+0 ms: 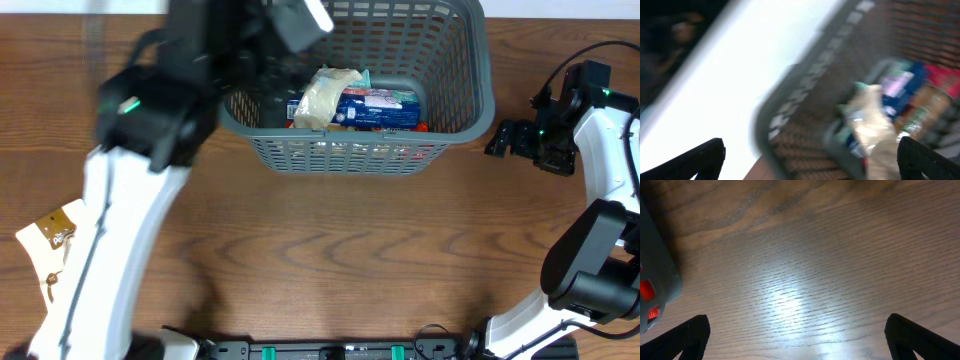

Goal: Pack container
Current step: 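Move the left gripper back to the remaining beige pouches and grasp one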

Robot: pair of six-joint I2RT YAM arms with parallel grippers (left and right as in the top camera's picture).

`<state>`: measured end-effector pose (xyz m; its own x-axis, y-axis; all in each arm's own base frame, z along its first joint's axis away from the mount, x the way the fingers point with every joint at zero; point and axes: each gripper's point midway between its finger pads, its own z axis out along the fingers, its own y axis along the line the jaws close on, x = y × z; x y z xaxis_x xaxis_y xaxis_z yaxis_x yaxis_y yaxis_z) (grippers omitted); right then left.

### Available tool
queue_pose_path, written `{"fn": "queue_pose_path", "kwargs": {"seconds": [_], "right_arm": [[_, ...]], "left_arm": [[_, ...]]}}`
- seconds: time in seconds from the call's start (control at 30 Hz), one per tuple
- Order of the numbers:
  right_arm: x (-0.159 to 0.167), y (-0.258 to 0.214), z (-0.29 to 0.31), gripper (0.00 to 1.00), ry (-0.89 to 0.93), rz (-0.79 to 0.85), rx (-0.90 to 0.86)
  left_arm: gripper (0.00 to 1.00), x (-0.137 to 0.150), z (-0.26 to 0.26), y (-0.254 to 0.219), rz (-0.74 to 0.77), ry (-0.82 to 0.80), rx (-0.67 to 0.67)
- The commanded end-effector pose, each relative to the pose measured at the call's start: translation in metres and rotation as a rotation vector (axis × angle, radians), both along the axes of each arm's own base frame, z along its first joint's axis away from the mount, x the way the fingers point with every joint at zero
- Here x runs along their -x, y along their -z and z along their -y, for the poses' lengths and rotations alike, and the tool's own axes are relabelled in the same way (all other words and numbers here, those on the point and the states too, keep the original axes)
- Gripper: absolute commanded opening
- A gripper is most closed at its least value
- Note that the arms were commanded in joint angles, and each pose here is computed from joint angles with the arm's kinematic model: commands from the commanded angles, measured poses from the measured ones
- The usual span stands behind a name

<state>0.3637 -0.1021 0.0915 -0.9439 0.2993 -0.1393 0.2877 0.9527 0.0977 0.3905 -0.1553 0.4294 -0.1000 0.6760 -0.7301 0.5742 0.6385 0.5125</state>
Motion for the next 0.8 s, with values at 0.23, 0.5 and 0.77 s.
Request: {"fn": "queue_pose_path", "kwargs": {"seconds": [0.23,0.5,0.77], "right_arm": [[0.000,0.000,-0.005,0.99,-0.027,0.002,-0.010],[-0.001,0.000,-0.004,0.99,-0.027,0.007,-0.008],[-0.001,0.000,-0.005,0.99,-0.029,0.006,-0.008]], "left_arm": [[0.99,0.002,-0.198,0.050,-0.254,-0.640,0.068],[0.99,-0.027,-0.283,0.168,-0.585,-0.815,0.037],[0.99,-0.049,-0.283,0.285,-0.877,-0.747,-0.002]]}}
